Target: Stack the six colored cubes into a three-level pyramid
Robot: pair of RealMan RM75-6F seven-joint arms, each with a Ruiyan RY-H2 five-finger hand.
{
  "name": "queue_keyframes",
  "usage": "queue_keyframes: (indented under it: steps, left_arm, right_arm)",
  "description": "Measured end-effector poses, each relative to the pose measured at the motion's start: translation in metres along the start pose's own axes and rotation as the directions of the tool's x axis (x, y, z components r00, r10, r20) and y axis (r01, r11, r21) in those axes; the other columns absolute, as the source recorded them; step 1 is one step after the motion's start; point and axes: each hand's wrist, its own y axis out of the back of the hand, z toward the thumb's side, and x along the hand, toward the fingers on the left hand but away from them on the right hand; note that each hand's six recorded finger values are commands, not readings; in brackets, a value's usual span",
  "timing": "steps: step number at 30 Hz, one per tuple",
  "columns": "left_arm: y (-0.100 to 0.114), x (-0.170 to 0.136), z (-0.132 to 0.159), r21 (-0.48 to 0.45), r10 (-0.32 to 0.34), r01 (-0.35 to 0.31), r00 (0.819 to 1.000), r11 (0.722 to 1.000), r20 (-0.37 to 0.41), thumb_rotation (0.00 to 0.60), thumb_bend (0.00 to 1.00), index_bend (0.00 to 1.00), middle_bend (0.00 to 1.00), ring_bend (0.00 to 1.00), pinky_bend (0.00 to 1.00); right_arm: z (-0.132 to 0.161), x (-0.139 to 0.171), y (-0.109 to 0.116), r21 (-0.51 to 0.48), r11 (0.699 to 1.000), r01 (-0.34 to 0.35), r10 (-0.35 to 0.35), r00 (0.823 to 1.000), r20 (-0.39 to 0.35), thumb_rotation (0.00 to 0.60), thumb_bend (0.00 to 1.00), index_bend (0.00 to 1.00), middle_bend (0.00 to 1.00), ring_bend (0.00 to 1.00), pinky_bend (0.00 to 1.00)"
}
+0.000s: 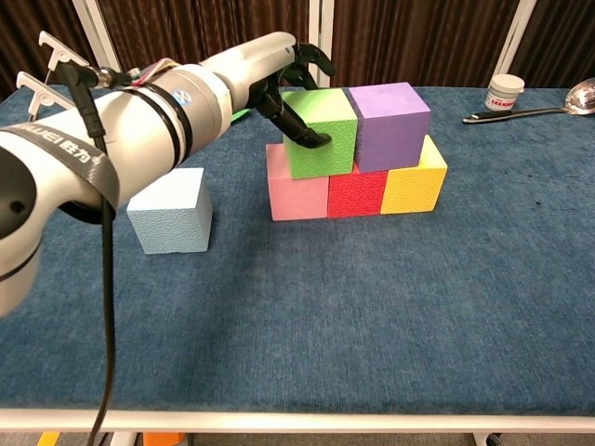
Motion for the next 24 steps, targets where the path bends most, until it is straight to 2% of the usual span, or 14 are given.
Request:
queue_keyframes:
  steps: [24]
  left_arm:
    - [0.0010, 0.0033, 0.0015, -0.003, -0.013, 0.013, 1.000, 1.000, 0.005, 0.600, 0.27, 0.16, 0.54, 0.12, 0.04]
  right_arm:
    - [-0.0063, -0.0004, -0.0048, -0.002, 1.000, -0.015, 0.015, 1.000, 0.013, 0.600, 0.00, 0.00, 0.05, 0.00, 0.00]
